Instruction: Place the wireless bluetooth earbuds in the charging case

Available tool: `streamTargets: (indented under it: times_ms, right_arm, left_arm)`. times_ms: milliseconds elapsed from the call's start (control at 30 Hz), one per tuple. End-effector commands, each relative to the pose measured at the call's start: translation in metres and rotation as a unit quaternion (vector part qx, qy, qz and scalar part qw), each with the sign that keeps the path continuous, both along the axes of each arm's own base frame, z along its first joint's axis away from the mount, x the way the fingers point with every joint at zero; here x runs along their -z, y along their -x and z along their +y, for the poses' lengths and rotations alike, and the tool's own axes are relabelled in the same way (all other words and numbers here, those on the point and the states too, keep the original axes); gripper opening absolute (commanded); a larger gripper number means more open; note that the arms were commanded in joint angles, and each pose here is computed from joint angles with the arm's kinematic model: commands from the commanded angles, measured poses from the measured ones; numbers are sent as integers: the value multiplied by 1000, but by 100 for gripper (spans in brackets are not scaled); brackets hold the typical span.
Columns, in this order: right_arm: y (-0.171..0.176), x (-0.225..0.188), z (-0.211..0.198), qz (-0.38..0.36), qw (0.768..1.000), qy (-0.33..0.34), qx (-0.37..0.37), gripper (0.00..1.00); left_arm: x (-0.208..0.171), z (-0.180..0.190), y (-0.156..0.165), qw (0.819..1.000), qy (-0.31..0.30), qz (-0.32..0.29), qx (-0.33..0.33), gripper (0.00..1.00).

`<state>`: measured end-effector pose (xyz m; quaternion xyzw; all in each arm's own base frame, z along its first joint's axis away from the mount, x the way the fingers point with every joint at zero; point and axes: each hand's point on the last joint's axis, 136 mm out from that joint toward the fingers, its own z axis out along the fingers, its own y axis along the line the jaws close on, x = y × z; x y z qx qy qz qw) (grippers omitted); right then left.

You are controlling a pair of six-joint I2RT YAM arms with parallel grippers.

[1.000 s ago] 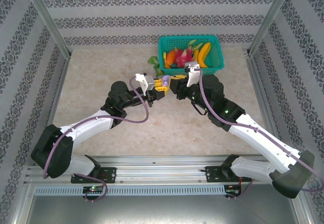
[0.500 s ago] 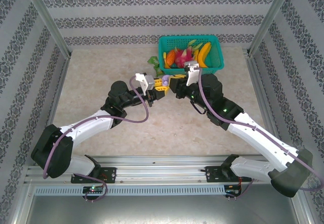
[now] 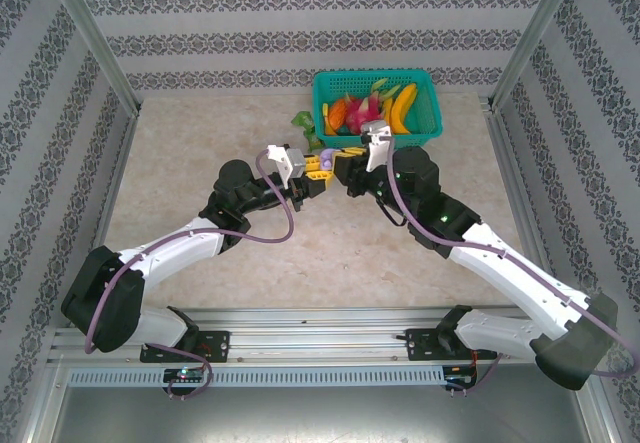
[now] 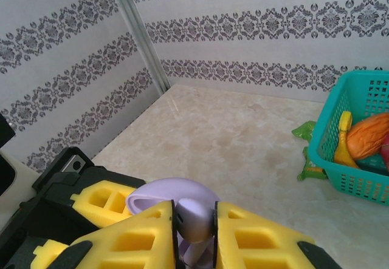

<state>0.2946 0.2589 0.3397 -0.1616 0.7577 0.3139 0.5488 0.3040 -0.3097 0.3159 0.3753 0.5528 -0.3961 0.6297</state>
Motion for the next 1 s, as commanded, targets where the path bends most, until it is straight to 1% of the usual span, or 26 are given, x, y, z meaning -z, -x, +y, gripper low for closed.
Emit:
streamTargets:
  times_ms: [0,133,300,367,433,500,600,700,967]
  right_arm:
    - [16,17,16,-2,998,47,-44,19]
    - [18,22,20,-9,996,71,-46,18]
    - [18,27,20,-9,996,79,-42,19]
    - [17,26,18,-10,996,79,-36,20]
    - [16,24,15,-9,997,76,-27,25]
    - [13,19,10,-10,997,70,-10,34]
    - [10,9,1,-9,999,52,11,43]
    - [10,-2,-9,-7,999,32,23,49]
    - [15,-30,-39,-9,998,-29,48,57]
  left_arm:
    - [-42,-2,7,998,38,-45,6,0]
    - [-42,-2,6,998,37,-43,6,0]
    - [-40,-2,5,999,36,-41,4,0]
    - [-40,-2,4,999,35,-40,3,0]
    - [-40,-3,4,999,35,-40,3,0]
    - [-37,-3,3,999,34,-37,2,0]
    - [-36,-3,2,999,33,-35,1,0]
    - [-34,-3,2,999,32,-33,0,0]
    - [-30,-3,1,999,30,-29,-2,0]
